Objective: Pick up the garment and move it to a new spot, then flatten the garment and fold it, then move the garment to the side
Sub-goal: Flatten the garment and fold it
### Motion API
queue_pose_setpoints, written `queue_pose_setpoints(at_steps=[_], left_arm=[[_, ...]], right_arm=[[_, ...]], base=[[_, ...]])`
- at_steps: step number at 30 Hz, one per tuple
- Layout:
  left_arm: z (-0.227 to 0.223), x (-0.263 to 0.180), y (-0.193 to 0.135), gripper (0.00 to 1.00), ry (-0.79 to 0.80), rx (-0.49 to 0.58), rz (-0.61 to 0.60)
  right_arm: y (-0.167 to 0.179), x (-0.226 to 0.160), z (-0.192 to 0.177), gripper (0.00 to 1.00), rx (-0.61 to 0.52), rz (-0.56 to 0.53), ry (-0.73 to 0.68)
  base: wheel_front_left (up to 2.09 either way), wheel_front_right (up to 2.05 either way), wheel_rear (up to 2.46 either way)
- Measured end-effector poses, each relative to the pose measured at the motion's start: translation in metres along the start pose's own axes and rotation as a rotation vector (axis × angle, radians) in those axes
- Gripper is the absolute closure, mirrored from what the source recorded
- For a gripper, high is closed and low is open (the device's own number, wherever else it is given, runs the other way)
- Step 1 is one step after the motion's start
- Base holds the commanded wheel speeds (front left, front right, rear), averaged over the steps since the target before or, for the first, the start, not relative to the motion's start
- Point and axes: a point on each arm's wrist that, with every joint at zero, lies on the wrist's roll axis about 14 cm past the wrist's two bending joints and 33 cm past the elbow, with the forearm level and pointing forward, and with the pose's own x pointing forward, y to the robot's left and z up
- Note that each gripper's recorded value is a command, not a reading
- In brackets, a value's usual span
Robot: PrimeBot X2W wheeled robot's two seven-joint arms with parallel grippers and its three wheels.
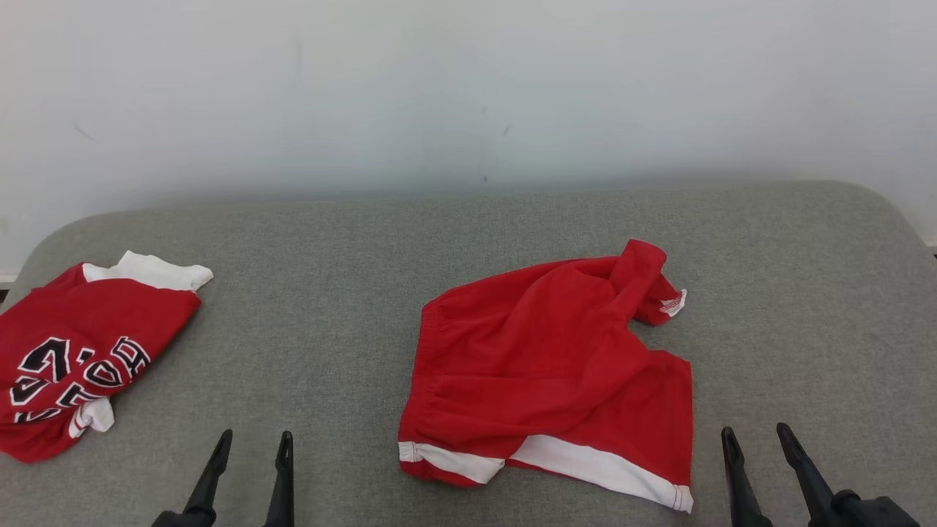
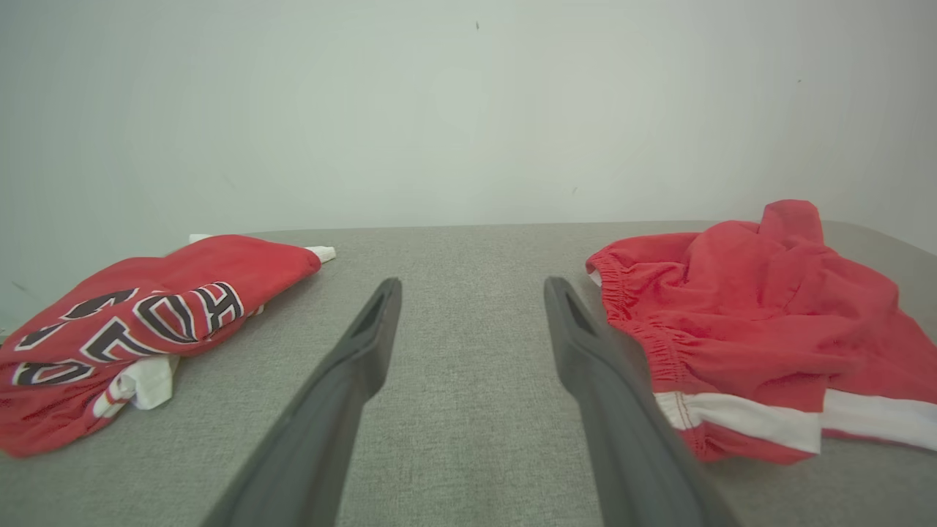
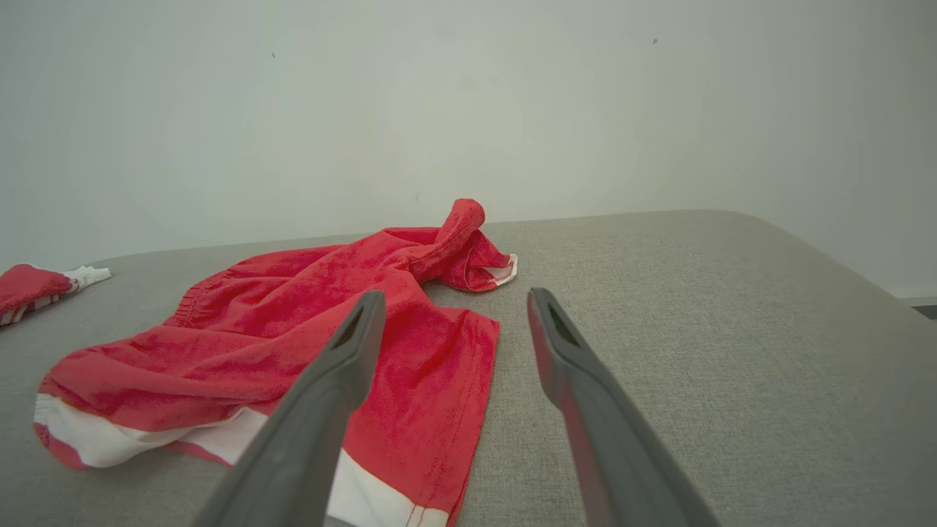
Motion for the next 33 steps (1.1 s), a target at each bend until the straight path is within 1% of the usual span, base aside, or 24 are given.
queue_pose_setpoints(at_steps=[3, 7, 12, 16, 21, 27, 33], left_arm=[[-0.006, 0.005, -0.009, 0.0, 0.021, -0.005, -0.046], [-0.022, 0.01, -0.036, 0.0, 0.074, -0.014, -0.146], [-0.041, 0.024, -0.059, 0.0, 0.139, -0.017, -0.25], [-0.06, 0.031, -0.075, 0.0, 0.205, -0.019, -0.315], [-0.077, 0.039, -0.092, 0.0, 0.261, -0.016, -0.389], [-0.09, 0.038, -0.109, 0.0, 0.308, -0.019, -0.46], [-0.098, 0.04, -0.11, 0.0, 0.339, -0.025, -0.468]], right_arm=[[-0.005, -0.004, -0.014, 0.0, 0.0, -0.012, 0.047], [-0.008, -0.009, -0.035, 0.0, 0.01, -0.021, 0.117], [-0.002, -0.003, -0.057, 0.0, 0.024, -0.004, 0.188], [0.004, -0.004, -0.082, 0.0, 0.042, 0.012, 0.272], [0.009, -0.004, -0.103, 0.0, 0.075, 0.012, 0.34], [0.019, -0.003, -0.113, 0.0, 0.099, 0.028, 0.372], [0.024, -0.003, -0.118, 0.0, 0.117, 0.037, 0.391]], base=[[0.0, 0.0, 0.0], [0.0, 0.0, 0.0], [0.0, 0.0, 0.0], [0.0, 0.0, 0.0], [0.0, 0.0, 0.0], [0.0, 0.0, 0.0], [0.0, 0.0, 0.0]])
